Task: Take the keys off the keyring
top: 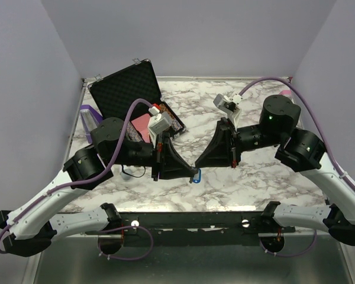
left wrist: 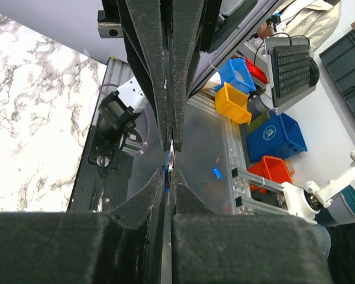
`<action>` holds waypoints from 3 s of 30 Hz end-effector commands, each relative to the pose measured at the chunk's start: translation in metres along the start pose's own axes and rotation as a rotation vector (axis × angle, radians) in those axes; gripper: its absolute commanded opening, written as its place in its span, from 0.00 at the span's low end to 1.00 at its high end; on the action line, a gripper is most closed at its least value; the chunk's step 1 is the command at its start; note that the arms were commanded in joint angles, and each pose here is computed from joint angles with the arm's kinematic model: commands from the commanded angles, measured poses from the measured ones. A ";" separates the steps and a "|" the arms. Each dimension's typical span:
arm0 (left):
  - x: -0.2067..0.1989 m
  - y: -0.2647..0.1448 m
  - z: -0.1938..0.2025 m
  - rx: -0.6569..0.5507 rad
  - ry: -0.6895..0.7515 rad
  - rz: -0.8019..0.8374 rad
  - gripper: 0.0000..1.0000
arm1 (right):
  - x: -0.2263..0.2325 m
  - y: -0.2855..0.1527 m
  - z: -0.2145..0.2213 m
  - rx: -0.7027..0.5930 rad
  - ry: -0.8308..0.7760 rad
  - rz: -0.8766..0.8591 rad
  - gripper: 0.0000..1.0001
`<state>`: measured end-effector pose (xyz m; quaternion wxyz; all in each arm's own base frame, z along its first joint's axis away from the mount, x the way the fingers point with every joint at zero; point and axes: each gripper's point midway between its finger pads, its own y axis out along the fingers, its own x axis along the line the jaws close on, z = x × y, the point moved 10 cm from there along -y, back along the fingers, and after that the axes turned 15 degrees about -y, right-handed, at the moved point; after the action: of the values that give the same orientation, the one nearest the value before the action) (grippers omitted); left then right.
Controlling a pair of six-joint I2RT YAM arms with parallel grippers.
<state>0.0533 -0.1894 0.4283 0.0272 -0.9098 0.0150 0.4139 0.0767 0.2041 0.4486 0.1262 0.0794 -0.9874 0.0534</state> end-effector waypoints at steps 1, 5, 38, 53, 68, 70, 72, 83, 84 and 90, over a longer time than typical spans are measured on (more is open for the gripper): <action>-0.005 0.001 -0.013 -0.069 0.052 -0.012 0.12 | 0.010 -0.004 0.007 0.071 0.036 -0.096 0.01; -0.003 0.001 -0.012 -0.069 0.046 -0.023 0.14 | 0.010 -0.004 0.009 0.085 0.042 -0.106 0.01; 0.000 -0.002 -0.007 -0.054 0.029 -0.046 0.56 | 0.008 -0.006 0.015 0.104 0.051 -0.053 0.01; 0.003 0.008 -0.006 -0.010 0.009 -0.033 0.49 | 0.008 -0.006 0.011 0.082 0.038 -0.034 0.01; 0.003 0.011 -0.005 0.013 0.008 -0.038 0.00 | 0.010 -0.008 0.010 0.051 0.023 -0.010 0.01; 0.002 0.010 -0.005 0.003 0.014 -0.039 0.00 | 0.011 -0.009 0.007 0.041 0.016 -0.003 0.07; 0.000 0.008 -0.005 -0.012 0.023 -0.038 0.00 | 0.013 -0.011 0.004 0.028 0.006 0.012 0.16; -0.010 -0.004 -0.008 -0.094 0.058 -0.031 0.00 | 0.019 -0.021 -0.008 -0.049 -0.037 0.135 0.69; -0.012 -0.005 -0.008 -0.102 0.062 -0.024 0.00 | 0.017 -0.022 -0.009 -0.061 -0.037 0.167 0.69; -0.015 -0.005 -0.009 -0.155 0.068 0.027 0.00 | 0.014 -0.022 -0.008 -0.149 -0.003 0.240 0.67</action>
<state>0.0501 -0.1846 0.4411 -0.0091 -0.9204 -0.0075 0.3907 0.0665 0.1795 0.4584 0.1147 -0.0132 -0.9928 0.0324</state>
